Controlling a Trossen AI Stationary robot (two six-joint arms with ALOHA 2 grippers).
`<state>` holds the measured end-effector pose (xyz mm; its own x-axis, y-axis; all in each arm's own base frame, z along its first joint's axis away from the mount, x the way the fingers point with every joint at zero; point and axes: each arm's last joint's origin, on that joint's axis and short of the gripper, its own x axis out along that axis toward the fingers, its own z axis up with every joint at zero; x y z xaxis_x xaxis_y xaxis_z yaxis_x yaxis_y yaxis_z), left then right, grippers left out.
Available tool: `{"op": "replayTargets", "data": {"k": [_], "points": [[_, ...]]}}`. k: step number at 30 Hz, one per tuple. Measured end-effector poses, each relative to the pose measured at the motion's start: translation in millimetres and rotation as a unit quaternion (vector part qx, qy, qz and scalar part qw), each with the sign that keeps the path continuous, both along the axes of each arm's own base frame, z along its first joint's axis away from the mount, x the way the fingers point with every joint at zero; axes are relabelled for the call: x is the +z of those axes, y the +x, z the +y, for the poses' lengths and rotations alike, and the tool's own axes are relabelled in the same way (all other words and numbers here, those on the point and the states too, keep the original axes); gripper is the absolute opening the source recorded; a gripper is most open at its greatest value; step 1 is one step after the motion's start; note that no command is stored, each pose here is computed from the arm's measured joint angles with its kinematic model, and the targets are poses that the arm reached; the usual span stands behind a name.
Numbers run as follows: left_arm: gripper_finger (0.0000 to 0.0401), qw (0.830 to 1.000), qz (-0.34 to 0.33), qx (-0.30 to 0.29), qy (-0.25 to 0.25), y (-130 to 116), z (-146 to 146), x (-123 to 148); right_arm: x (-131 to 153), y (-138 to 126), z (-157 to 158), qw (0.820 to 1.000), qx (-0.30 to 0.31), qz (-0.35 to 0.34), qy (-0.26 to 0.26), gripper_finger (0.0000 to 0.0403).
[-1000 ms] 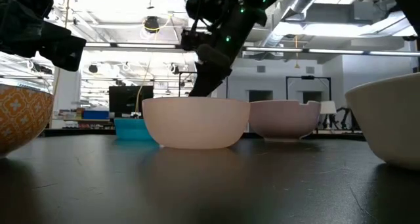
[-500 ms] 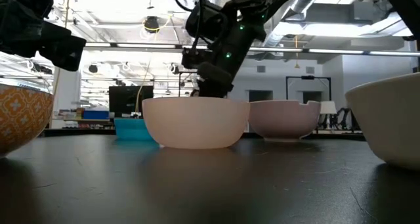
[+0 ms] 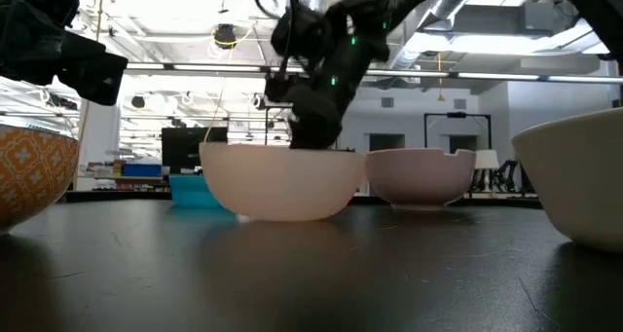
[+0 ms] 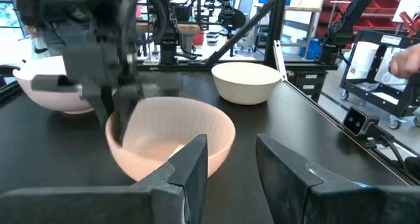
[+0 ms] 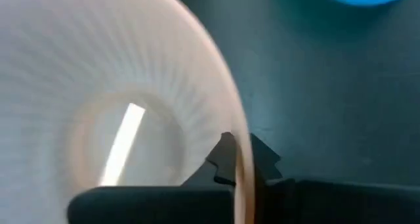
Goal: Nest bowls inside each other
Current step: Stack the orange bowl into the pink bowl
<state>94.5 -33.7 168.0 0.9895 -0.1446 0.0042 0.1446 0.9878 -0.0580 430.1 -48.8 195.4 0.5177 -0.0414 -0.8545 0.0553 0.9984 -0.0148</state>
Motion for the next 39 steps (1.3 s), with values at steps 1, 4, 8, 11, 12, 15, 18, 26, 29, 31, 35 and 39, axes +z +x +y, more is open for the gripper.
{"op": "replayTargets", "data": {"k": [1, 4, 8, 11, 12, 15, 18, 26, 29, 31, 35, 39], "points": [[0.0118, 1.000, 0.000, 0.000, 0.000, 0, 0, 0, 6, 0, -1, 1.000, -0.003, 0.002, -0.003, 0.0012], [0.0118, 1.000, 0.000, 0.000, 0.000, 0, 0, 0, 25, -5, -5, 1.000, -0.005, 0.024, -0.007, 0.0017], [0.0118, 1.000, 0.000, 0.000, 0.000, 0, 0, 0, 66, -15, -15, 1.000, 0.003, 0.019, -0.021, 0.0011], [0.0118, 1.000, 0.000, -0.001, 0.000, 0, 0, 0, 97, -32, -26, 1.000, -0.003, -0.010, -0.017, 0.0009], [0.0118, 1.000, 0.000, -0.001, 0.000, 0, 0, 0, 104, -38, -31, 1.000, -0.005, -0.017, -0.011, 0.0008], [0.0118, 1.000, 0.000, -0.001, 0.000, 0, 0, 0, 127, -67, -46, 0.999, -0.022, -0.039, -0.001, 0.0008], [0.0118, 1.000, 0.000, -0.001, 0.000, 0, 0, 0, 147, -104, -64, 0.995, -0.070, -0.070, 0.007, 0.0007], [0.0118, 1.000, 0.000, -0.001, 0.000, 0, 0, 0, 124, -182, -113, 0.965, -0.250, -0.068, 0.043, 0.0007], [0.0118, 1.000, 0.000, -0.001, 0.000, 0, 0, 0, 106, -200, -128, 0.952, -0.295, -0.061, 0.049, 0.0007], [0.0118, 1.000, 0.000, -0.001, 0.000, 0, 0, 0, 95, -209, -137, 0.943, -0.324, -0.057, 0.055, 0.0006], [0.0118, 1.000, 0.000, -0.001, 0.000, 0, 0, 0, 81, -222, -149, 0.932, -0.355, -0.051, 0.058, 0.0006], [0.0118, 1.000, 0.000, -0.001, 0.000, 0, 0, 0, 72, -230, -153, 0.926, -0.369, -0.039, 0.062, 0.0006]]}}
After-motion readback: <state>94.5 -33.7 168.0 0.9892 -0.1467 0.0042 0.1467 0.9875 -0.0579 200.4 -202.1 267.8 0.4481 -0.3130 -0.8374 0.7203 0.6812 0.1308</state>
